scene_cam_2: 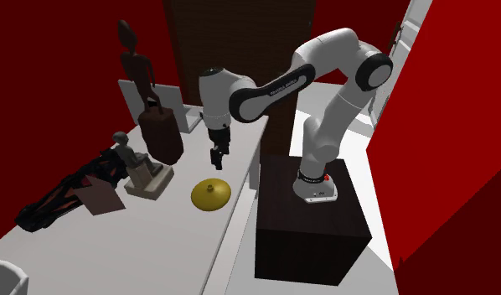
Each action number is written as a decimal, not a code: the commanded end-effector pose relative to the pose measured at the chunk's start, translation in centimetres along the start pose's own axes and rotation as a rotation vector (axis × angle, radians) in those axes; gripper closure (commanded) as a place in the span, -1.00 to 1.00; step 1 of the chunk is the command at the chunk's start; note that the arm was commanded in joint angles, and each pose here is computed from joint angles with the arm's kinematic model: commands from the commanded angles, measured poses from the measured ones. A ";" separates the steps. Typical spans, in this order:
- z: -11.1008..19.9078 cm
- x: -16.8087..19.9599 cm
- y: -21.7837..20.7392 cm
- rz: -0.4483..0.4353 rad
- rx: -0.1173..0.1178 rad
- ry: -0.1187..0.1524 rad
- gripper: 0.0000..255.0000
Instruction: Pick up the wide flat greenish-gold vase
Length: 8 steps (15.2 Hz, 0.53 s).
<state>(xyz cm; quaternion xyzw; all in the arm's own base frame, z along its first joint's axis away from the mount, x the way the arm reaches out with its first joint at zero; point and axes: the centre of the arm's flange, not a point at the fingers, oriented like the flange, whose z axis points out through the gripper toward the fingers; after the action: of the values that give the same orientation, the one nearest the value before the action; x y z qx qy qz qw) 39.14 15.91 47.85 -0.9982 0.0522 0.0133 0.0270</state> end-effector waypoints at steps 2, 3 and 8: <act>1.4 1.5 -2.9 0.007 0.018 0.028 -1.00; 1.8 2.0 -3.9 0.008 0.024 0.037 -1.00; 3.9 3.4 -6.2 0.013 0.037 0.058 -1.00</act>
<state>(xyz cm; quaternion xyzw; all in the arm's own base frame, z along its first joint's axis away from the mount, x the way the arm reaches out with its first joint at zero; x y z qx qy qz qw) 42.92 21.71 44.67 -0.9972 0.0592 -0.0155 0.0430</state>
